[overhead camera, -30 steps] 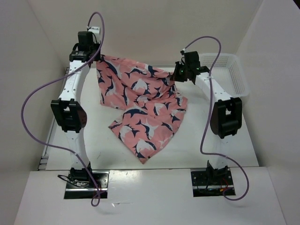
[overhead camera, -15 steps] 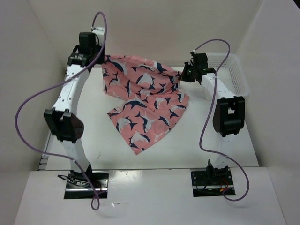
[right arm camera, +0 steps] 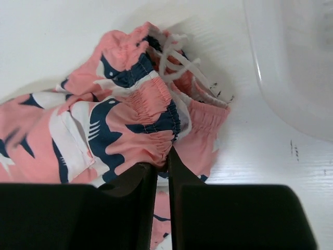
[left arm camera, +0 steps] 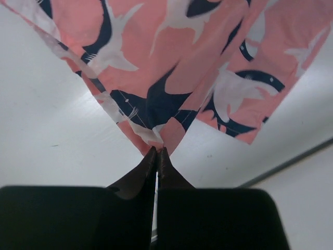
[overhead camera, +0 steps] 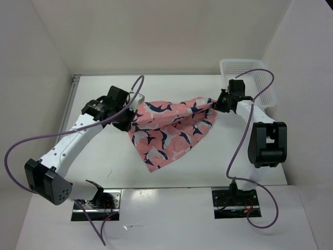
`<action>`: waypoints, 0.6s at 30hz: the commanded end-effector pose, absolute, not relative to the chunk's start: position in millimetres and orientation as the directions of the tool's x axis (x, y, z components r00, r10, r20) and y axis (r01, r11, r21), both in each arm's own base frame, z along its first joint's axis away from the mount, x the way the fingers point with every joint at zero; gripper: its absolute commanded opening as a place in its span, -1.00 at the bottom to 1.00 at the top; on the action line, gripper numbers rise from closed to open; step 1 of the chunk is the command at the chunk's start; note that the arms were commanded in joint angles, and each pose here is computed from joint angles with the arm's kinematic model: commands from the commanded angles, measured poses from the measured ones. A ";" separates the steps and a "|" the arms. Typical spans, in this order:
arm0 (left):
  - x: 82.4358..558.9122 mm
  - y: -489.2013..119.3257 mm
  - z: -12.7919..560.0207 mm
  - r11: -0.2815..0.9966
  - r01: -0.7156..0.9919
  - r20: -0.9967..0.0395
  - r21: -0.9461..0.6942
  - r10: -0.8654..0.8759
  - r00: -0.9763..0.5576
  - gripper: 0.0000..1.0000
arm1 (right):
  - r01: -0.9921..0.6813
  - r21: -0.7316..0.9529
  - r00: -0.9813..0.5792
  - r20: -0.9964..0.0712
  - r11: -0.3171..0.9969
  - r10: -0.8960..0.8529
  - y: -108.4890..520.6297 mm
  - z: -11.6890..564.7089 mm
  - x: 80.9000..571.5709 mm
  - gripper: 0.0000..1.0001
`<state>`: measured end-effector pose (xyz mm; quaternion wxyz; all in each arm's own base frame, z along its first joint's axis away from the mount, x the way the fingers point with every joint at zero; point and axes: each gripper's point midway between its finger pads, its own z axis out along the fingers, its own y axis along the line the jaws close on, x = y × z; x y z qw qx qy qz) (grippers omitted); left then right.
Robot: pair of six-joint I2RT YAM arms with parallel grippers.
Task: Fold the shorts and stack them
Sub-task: Fold the shorts
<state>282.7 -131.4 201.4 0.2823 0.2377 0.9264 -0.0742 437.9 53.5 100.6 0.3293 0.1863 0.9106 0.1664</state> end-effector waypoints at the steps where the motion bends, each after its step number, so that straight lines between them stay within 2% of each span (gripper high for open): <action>1: 233.4 -147.0 182.8 0.813 0.575 -0.461 -0.088 0.479 -0.747 -1.00 | 0.234 0.431 -0.581 -0.656 0.871 0.481 36.6 143.4 451.9 -0.66; 7: 188.1 -169.3 149.7 0.729 0.651 -0.353 -0.212 0.564 -0.747 -1.00 | 0.302 0.415 -0.571 -0.642 0.858 0.512 21.8 132.6 444.4 -0.56; 9: 170.7 -177.1 148.0 0.694 0.666 -0.324 -0.273 0.585 -0.743 -0.80 | 0.304 0.414 -0.574 -0.639 0.858 0.512 21.8 134.1 441.6 -0.36; 11: 154.8 -178.6 144.9 0.677 0.661 -0.274 -0.324 0.602 -0.750 -0.44 | 0.327 0.406 -0.585 -0.622 0.853 0.520 20.7 126.7 436.0 -0.04; 12: 146.5 -179.6 144.2 0.667 0.653 -0.252 -0.358 0.604 -0.756 -0.27 | 0.363 0.389 -0.566 -0.629 0.847 0.532 13.8 132.1 430.8 0.42; 14: 135.7 -174.1 144.8 0.669 0.645 -0.228 -0.371 0.607 -0.761 -0.15 | 0.399 0.381 -0.558 -0.621 0.834 0.550 9.9 130.5 419.1 0.57; 16: 125.0 -168.5 143.8 0.669 0.637 -0.207 -0.382 0.610 -0.765 0.00 | 0.437 0.365 -0.499 -0.662 0.822 0.560 -4.4 149.7 402.8 0.58; 18: 122.3 -164.2 143.9 0.674 0.638 -0.206 -0.371 0.610 -0.765 0.03 | 0.469 0.357 -0.441 -0.698 0.808 0.564 -14.7 165.6 388.7 0.60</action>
